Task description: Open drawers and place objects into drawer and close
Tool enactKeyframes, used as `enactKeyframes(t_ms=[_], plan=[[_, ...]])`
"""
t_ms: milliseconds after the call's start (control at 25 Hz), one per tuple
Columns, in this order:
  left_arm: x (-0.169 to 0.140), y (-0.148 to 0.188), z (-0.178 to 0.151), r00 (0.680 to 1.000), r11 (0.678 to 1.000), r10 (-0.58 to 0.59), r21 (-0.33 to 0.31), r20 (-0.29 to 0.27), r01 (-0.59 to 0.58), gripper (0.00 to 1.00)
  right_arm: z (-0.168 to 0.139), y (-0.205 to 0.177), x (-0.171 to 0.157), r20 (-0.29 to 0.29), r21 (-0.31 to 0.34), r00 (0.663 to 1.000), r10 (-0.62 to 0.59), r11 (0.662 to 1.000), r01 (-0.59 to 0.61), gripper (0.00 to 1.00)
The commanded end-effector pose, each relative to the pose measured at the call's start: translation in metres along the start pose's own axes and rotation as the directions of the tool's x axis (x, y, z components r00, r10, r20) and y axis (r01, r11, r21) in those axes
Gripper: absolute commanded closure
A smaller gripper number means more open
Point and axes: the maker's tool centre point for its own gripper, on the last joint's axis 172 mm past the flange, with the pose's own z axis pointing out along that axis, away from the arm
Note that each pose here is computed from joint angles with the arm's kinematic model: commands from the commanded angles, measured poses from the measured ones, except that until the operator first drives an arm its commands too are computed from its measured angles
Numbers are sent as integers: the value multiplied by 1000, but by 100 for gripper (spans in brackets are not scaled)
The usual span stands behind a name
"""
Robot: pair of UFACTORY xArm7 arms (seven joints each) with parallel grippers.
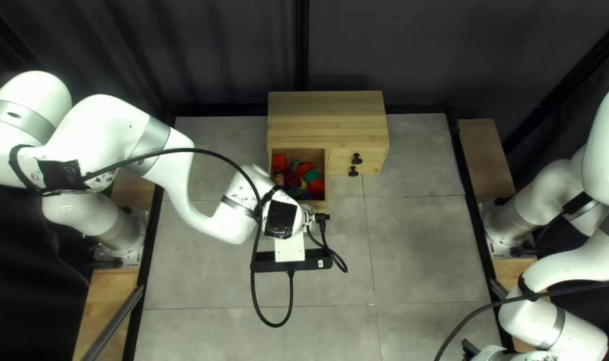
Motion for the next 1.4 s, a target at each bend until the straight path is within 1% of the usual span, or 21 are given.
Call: enactKeyframes(t_ms=[40,1080,1400], plan=[[-4,0,0,1000,1000,-3,-1,3,3,0,0,0,0,0,0,1000,0,1000,0,0],[-28,-5,-2,999,999,-30,-12,18,30,0,0,0,0,0,0,1000,0,1000,0,0],[-32,-6,-2,999,999,-37,-16,14,38,0,0,0,0,0,0,1000,0,1000,0,0]])
